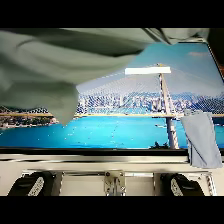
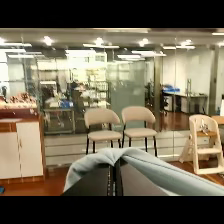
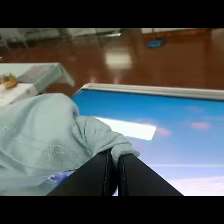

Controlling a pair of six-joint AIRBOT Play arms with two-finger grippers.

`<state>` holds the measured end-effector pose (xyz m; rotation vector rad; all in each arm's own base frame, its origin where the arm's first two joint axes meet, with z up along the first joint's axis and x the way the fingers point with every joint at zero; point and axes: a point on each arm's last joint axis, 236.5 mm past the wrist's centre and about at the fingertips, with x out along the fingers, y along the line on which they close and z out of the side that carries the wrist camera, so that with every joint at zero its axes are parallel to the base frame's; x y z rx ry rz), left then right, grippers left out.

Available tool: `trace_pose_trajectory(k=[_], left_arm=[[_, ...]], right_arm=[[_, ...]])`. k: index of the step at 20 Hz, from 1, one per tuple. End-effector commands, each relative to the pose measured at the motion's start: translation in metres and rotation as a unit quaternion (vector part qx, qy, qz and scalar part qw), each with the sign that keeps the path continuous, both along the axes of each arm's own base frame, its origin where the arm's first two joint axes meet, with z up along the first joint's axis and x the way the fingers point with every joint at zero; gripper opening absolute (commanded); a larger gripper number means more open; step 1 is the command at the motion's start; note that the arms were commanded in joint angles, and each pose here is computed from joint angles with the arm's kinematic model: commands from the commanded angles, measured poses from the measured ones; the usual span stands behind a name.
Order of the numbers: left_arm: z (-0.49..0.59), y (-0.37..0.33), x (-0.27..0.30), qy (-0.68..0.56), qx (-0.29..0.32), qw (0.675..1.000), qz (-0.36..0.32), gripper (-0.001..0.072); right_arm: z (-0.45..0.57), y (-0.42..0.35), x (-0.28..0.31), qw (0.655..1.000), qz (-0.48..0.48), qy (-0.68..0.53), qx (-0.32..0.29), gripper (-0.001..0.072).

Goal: Fold the shirts.

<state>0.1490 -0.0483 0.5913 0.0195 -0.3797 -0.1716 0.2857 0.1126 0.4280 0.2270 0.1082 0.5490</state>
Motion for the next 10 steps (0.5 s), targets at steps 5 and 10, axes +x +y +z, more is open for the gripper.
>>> trace_pose_trajectory(k=[5, 10], left_arm=[[-0.066, 0.023, 0.003, 0.15, 0.032, 0.986, 0.062, 0.0037], [-0.172, 0.005, 0.043, 0.333, 0.036, 0.942, 0.003, 0.0037]], right_arm=[[-0.086, -0.051, -0.078, 0.966, -0.131, 0.213, -0.063, 0.0066], [-0.197, -0.05, -0.118, 0.877, -0.082, 0.462, -0.105, 0.0066]])
